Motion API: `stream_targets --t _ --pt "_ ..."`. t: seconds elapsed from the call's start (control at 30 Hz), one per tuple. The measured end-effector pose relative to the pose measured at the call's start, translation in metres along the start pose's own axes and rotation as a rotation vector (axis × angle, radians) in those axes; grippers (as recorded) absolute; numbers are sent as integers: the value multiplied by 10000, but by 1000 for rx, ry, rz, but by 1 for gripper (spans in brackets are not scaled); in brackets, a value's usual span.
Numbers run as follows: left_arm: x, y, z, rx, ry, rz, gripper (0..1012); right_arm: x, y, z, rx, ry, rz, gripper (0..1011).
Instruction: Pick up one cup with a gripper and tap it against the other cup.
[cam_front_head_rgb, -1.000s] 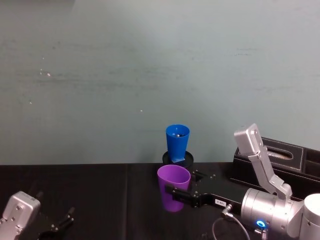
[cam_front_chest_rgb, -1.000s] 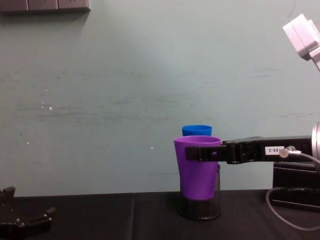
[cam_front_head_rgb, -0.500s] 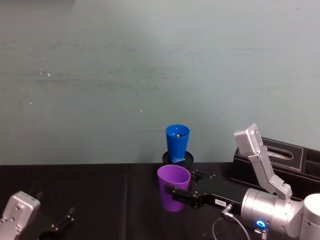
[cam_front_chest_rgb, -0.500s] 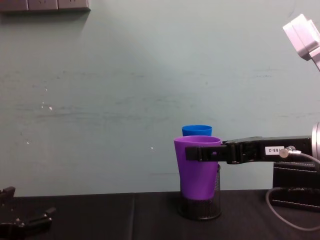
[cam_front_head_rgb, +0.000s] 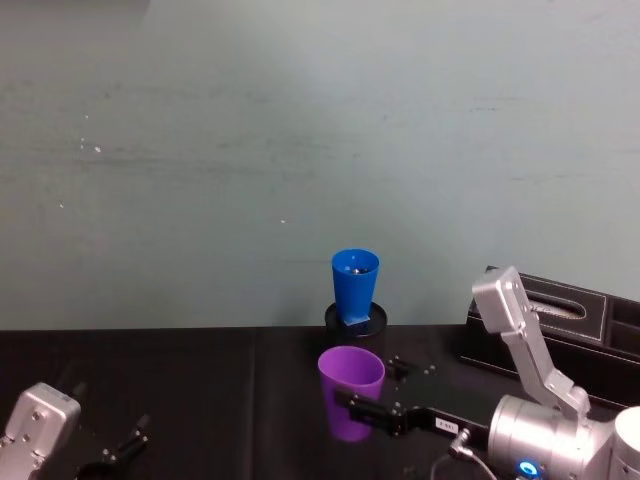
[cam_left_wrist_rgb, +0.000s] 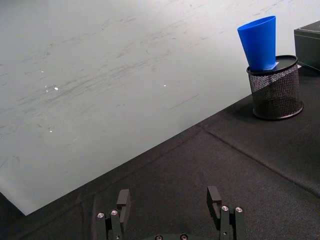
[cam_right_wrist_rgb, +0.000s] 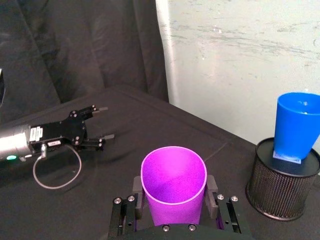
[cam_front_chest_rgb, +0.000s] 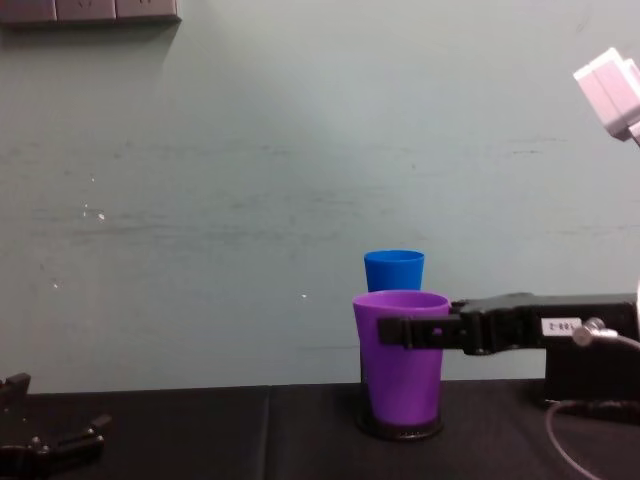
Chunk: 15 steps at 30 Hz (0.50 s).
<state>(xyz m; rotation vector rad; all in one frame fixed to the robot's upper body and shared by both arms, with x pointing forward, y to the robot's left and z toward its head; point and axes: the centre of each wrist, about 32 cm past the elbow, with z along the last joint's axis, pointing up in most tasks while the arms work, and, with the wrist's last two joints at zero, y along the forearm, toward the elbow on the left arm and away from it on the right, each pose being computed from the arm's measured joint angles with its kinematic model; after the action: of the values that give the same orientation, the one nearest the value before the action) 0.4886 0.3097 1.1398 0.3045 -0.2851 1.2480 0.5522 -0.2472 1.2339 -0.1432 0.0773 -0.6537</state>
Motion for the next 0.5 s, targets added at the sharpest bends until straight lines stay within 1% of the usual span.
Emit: stream_targets --t 0.17,0.27,0.33,0.37,0.43,0.5 --pt "0 0 0 0 0 0 1004 -31 -71 -72 7 -12 2 723" --pt "0 0 0 0 0 0 1005 -55 -135 -167 16 -23 1 723" --pt "0 0 0 0 0 0 1004 -70 -163 -202 15 -43 -6 723" --pt "0 0 0 0 0 0 1005 -92 -188 -239 7 -71 -18 723" --pt "0 0 0 0 0 0 1005 -106 -209 -270 3 -90 -28 723" --pt "0 0 0 0 0 0 1005 -119 -229 -312 -3 -98 -36 723"
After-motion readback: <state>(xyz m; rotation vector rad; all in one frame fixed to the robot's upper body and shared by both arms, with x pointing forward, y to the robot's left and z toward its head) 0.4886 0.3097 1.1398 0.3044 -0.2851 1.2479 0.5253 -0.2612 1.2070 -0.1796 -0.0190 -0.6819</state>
